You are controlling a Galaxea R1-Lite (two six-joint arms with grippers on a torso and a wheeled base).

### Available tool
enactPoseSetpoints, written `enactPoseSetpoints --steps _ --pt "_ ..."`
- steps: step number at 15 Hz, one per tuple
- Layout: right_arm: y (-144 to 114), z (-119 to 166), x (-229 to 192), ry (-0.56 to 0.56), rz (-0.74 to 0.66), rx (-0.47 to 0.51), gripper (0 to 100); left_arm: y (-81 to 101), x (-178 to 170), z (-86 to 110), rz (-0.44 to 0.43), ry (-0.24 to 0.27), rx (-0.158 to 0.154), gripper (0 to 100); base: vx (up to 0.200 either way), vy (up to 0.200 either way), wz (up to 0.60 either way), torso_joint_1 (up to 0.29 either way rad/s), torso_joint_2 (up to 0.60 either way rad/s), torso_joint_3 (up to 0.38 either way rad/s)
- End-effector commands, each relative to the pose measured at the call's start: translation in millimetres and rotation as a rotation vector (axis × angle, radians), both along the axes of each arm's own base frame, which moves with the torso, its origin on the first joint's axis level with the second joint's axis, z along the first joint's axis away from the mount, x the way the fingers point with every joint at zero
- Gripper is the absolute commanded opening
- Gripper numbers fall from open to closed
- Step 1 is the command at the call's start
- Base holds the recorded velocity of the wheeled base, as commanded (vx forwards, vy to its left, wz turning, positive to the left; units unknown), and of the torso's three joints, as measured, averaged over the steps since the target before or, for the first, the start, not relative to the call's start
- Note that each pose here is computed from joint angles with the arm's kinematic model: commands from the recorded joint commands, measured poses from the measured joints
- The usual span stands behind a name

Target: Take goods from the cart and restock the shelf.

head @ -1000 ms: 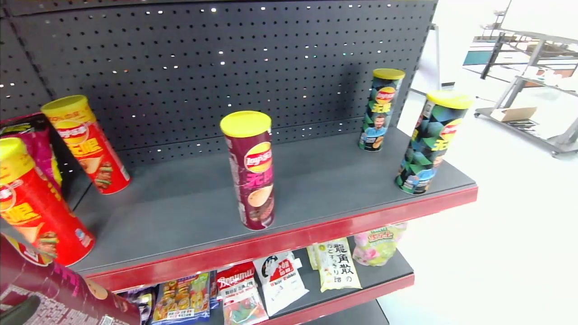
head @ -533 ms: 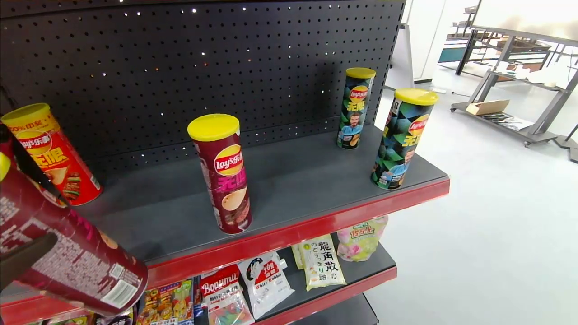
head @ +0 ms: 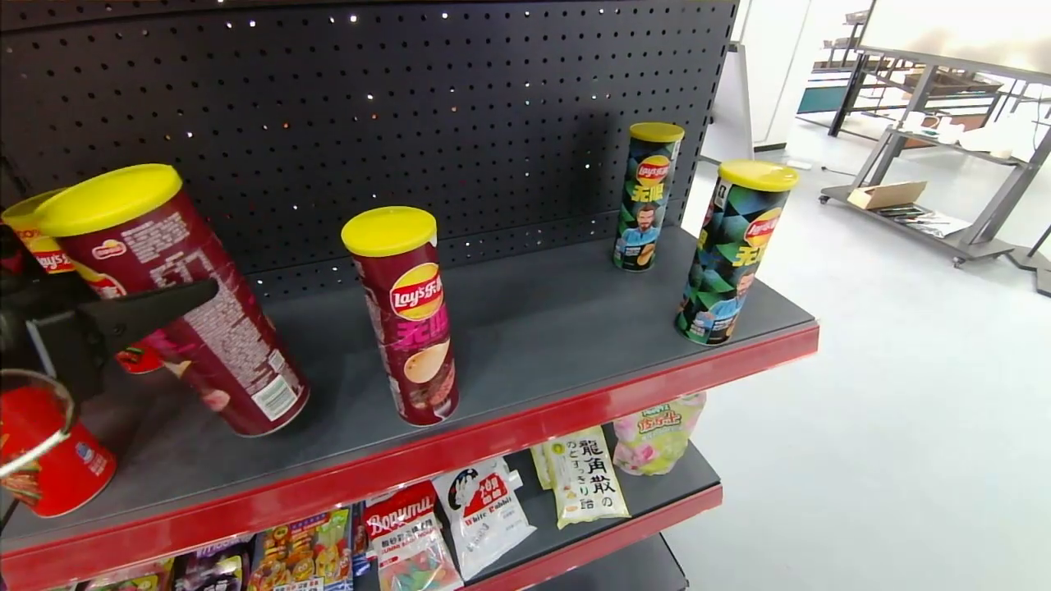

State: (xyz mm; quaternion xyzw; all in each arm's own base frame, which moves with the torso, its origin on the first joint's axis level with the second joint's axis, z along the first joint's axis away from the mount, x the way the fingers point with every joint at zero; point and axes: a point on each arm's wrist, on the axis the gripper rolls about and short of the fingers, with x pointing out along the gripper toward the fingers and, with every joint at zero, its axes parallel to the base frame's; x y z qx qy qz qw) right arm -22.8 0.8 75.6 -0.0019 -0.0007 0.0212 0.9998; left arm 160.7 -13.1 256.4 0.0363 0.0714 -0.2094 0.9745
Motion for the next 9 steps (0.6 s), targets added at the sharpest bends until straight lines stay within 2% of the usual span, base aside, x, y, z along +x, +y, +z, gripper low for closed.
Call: enactPoseSetpoints --steps 1,5,6,9 --pt "0 0 0 0.001 0.001 -0.001 100 -4.7 47 -11.1 -0.021 0.039 0.013 0 0.000 0.000 0.00 0.000 0.00 0.000" --pt "0 0 0 0.001 0.001 -0.001 100 -10.8 82 -13.1 -0.060 0.064 0.011 0 0.000 0.000 0.00 0.000 0.00 0.000" --pt "0 0 0 0.001 0.001 -0.001 100 -14.4 92 -12.8 -0.098 0.065 0.010 0 0.000 0.000 0.00 0.000 0.00 0.000" --pt "0 0 0 0.001 0.001 -0.001 100 -24.8 135 -9.8 -0.150 0.039 0.028 0 0.000 0.000 0.00 0.000 0.00 0.000"
